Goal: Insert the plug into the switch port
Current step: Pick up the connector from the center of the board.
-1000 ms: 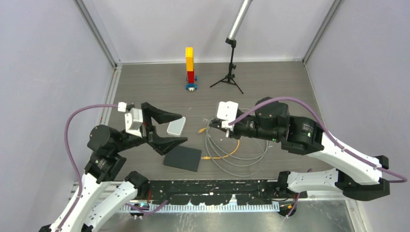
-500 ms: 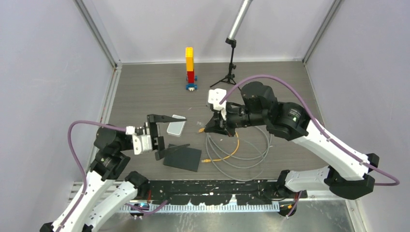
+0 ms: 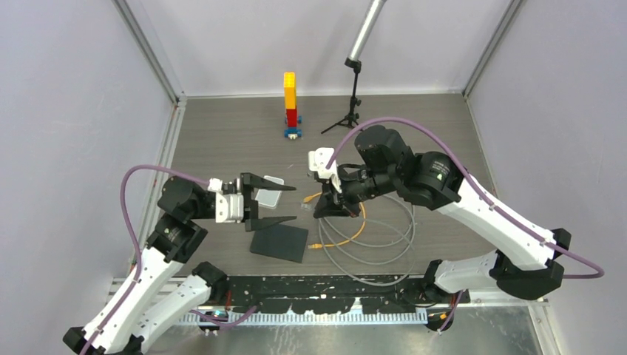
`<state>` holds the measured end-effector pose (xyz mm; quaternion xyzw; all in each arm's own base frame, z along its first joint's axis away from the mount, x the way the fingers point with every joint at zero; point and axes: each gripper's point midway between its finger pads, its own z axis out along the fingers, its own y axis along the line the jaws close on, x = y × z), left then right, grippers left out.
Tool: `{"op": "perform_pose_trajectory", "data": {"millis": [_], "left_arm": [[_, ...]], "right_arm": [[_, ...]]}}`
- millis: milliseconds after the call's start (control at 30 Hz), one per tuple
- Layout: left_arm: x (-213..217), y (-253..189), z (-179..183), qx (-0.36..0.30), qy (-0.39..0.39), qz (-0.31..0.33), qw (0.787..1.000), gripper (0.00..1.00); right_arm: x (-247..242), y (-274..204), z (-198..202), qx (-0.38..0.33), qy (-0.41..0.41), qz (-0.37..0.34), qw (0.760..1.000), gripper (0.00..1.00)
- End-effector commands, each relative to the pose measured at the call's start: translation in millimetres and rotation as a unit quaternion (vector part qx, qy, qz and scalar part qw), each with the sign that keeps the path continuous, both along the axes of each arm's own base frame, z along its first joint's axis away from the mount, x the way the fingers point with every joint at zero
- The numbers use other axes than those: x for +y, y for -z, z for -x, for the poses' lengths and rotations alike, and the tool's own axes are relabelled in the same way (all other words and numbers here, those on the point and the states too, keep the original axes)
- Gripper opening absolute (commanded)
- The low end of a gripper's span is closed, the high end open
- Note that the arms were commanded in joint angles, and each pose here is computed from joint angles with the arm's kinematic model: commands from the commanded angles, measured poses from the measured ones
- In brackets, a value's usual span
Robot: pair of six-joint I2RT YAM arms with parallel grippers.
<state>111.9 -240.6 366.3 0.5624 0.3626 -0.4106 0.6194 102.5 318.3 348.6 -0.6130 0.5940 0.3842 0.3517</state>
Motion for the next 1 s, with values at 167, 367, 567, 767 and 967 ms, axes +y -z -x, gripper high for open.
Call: {"op": "perform_pose_trajectory", "data": {"millis": [167,367,567,767,967], "left_arm": [[-0.2,-19.6,23.3,0.026,0.056,0.019,0.998,0.62],[1.1,-12.1,11.9,0.039,0.017,0.028,0.999,0.68],[-7.7,-4.2,-3.3,0.06,0.012,0.015,0.998,0.65],[-14.2,0.9,-7.6,0.068,0.026,0.004,0.997,0.58],[-16.3,2.3,-6.4,0.07,0.035,0.0,0.997,0.42]], "right_arm": [[-1.3,-5.0,-22.4,-0.081,0.024,-0.005,0.996,0.01],[-2.5,1.1,-25.9,-0.115,0.018,0.013,0.993,0.01],[5.8,9.8,-29.0,-0.132,0.009,0.034,0.991,0.01],[8.7,7.1,-30.6,-0.14,0.009,0.033,0.99,0.01],[8.7,4.9,-29.6,-0.142,0.008,0.03,0.989,0.01]]}}
